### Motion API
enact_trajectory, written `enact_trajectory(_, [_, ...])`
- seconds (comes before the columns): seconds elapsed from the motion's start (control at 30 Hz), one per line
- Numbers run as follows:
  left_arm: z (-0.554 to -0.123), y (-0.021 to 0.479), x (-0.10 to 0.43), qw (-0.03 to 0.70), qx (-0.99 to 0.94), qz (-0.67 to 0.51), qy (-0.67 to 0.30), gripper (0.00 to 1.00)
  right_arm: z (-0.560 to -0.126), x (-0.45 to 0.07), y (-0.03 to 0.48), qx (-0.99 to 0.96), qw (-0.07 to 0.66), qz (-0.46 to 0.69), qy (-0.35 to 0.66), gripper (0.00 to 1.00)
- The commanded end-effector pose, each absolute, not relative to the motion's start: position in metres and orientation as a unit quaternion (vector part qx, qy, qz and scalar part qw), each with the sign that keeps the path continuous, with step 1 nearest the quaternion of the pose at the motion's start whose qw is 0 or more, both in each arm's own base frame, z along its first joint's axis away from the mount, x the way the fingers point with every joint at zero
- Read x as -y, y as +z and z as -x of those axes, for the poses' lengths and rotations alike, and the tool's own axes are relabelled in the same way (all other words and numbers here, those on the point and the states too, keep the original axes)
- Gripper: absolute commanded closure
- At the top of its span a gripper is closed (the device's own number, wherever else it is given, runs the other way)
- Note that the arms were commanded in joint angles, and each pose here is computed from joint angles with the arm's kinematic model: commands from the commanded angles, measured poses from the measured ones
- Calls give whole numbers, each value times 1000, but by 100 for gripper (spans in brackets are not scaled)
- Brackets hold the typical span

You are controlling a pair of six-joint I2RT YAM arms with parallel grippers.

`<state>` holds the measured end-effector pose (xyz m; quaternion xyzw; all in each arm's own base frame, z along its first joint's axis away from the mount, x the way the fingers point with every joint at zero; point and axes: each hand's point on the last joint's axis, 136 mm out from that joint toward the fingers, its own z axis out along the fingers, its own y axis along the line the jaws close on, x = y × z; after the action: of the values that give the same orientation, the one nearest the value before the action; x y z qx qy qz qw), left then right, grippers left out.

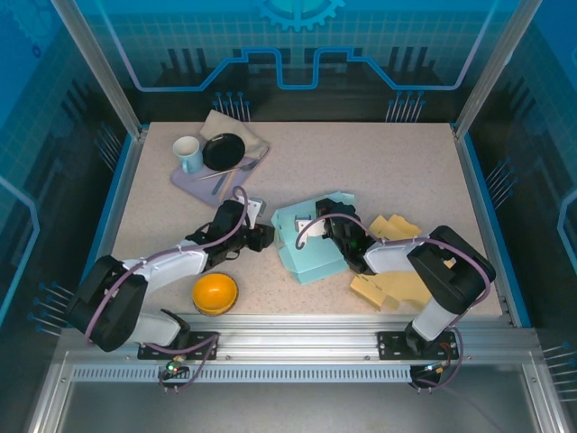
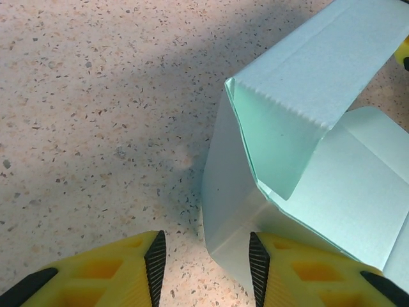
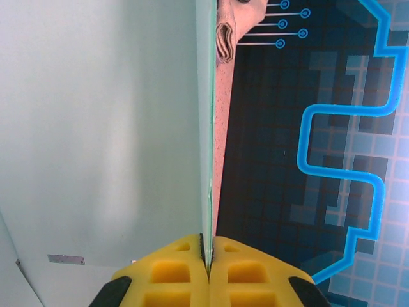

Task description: Fold the paper box

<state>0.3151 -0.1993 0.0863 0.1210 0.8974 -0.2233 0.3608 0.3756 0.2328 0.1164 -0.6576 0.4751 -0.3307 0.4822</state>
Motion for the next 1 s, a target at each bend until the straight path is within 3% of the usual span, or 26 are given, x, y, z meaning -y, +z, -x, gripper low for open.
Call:
enact_trajectory(0.0, [-321,101,218,376,-881,-149,-246,56,-367,-242,109,-466,485,672,-311,100])
enact_trajectory(0.43, [-303,98,216,372,-875,-187,-248,49,-365,-239,108,-474,478,675,-303,100])
enact_trajectory(0.63, [-300,93,185,364,-903,-116,-195,49,-364,-237,110,-474,478,677,-299,100])
enact_trajectory(0.97, [-268,81,161,372,-903,-76,-201,45,-364,-238,107,-475,476,680,-294,100])
